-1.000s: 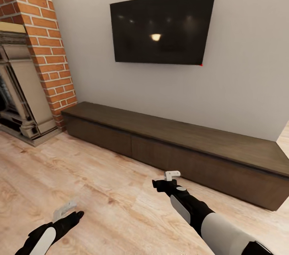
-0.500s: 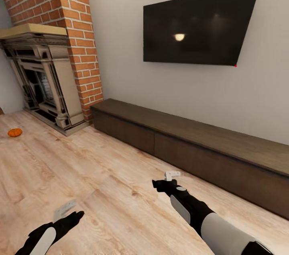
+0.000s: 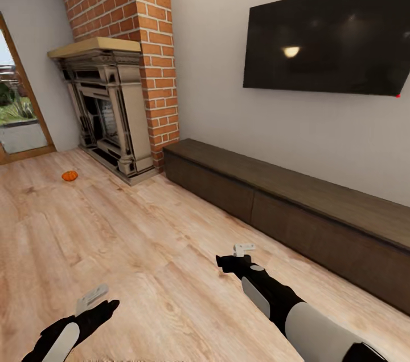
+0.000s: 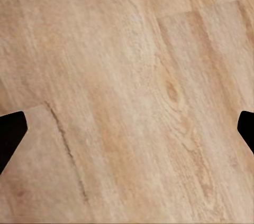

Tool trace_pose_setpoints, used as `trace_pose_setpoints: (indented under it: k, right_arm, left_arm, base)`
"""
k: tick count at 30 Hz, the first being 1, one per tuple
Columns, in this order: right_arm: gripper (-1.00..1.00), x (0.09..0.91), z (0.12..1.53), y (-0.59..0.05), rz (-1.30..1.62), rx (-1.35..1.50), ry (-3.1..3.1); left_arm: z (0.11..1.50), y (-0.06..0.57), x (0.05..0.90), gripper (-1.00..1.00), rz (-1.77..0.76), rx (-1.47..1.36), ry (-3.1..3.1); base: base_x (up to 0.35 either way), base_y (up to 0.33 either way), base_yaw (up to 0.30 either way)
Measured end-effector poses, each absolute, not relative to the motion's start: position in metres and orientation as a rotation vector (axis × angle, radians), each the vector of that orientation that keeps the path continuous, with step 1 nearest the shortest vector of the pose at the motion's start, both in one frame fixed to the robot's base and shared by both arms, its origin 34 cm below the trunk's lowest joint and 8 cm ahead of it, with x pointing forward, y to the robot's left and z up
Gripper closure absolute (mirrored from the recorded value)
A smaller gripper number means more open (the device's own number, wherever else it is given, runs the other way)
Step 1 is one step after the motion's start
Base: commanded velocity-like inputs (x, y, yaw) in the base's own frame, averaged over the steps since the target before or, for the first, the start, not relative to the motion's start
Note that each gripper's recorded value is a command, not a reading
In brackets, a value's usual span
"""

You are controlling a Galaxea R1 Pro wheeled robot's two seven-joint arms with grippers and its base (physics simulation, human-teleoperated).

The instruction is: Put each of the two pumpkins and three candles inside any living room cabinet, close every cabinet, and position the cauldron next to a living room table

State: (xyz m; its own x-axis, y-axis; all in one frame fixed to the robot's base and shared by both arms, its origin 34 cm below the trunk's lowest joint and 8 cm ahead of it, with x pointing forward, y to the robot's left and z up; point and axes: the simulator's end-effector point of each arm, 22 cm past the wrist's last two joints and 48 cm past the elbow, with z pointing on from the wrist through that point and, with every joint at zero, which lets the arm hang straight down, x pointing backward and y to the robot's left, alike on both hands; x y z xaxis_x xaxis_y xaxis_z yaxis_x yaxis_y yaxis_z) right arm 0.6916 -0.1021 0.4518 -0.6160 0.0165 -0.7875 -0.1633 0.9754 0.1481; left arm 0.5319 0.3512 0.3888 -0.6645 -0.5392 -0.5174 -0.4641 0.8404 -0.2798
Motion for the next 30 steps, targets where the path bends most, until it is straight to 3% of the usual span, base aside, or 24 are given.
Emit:
trace_pose_setpoints:
  k: [8, 16, 30]
  right_arm:
    - [-1.0, 0.691, 0.452, -0.102, 0.256, -0.102, 2.223]
    - [-1.0, 0.691, 0.451, -0.102, 0.256, -0.103, 2.223]
    - [-1.0, 0.692, 0.452, -0.103, 0.254, -0.102, 2.222]
  left_arm:
    - [0.378, 0.355, 0.524, -1.0, -0.148, -0.744, 2.436]
    - [0.37, 0.357, 0.517, -1.0, -0.135, -0.755, 2.455]
    - [0.37, 0.359, 0.517, -1.0, -0.131, -0.754, 2.455]
  base:
    - [0.0, 0.181, 0.288]
    - [0.052, 0.031, 0.288]
    - [0.275, 0.0, 0.248]
